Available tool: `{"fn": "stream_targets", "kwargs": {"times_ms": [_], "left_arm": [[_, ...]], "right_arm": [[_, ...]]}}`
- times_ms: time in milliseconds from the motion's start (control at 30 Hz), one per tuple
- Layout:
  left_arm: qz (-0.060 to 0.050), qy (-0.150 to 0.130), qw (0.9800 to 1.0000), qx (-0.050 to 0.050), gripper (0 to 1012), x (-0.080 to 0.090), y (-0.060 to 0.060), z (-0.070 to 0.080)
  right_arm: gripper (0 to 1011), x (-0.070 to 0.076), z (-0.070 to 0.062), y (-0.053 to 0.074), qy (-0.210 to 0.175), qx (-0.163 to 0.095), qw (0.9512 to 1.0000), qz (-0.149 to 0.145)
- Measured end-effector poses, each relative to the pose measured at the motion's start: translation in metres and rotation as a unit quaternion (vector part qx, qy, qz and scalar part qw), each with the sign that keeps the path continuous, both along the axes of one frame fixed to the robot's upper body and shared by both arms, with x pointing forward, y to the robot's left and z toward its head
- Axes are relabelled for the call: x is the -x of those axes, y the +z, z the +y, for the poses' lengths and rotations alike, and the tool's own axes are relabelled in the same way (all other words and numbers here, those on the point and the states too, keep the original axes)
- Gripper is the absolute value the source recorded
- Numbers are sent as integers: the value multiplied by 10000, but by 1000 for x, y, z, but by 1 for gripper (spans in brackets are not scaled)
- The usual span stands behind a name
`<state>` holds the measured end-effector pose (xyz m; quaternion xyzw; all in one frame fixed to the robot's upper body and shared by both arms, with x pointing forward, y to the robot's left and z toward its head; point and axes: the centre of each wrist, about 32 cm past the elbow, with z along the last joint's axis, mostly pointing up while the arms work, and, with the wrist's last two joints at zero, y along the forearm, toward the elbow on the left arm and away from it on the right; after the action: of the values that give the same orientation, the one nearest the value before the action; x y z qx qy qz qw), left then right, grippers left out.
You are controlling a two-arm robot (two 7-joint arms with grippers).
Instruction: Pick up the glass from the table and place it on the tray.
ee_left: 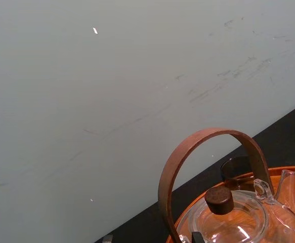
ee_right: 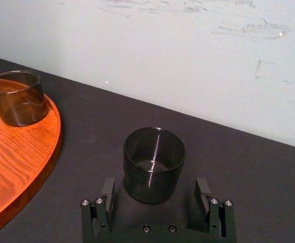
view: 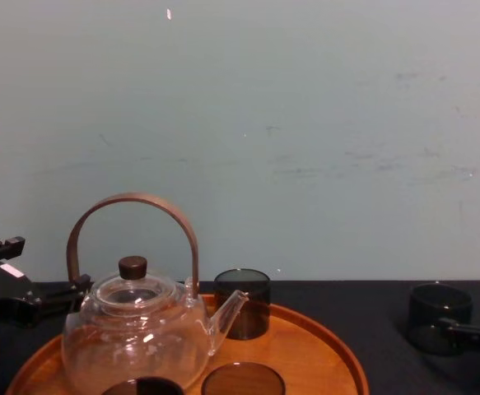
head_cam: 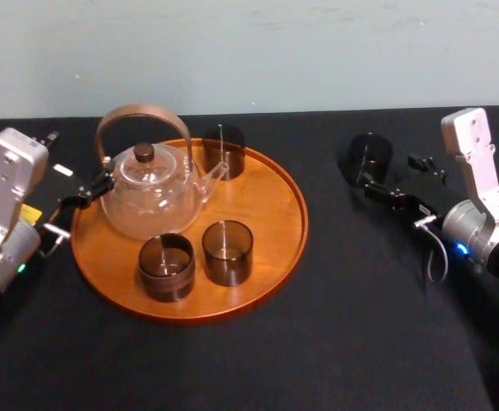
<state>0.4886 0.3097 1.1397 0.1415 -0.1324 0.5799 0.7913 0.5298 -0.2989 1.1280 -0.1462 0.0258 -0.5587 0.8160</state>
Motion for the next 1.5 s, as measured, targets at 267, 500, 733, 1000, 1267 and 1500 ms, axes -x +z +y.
{"fn": "stream_targets", "kwargs": {"times_ms": [267,500,733,1000,1267,1500], "left_arm": [[0,0,10000,0,1010,0,0,0],[0,0,10000,0,1009,0,0,0],[0,0,10000,0,1010,0,0,0],[0,0,10000,0,1010,0,0,0],[0,0,10000,0,1009,0,0,0],[0,0,10000,0,1010,0,0,0]], "right_arm": [[1002,-12,0,-1,-10,26,10000,11],[1002,-21,1,-1,22,42,10000,22],[1002,-29,3,-3,77,61,10000,19],[1002,-36,5,-5,104,64,9999,10],[1002,-43,6,-7,100,72,9999,6],[1002,-47,8,-8,119,80,9999,-2]]}}
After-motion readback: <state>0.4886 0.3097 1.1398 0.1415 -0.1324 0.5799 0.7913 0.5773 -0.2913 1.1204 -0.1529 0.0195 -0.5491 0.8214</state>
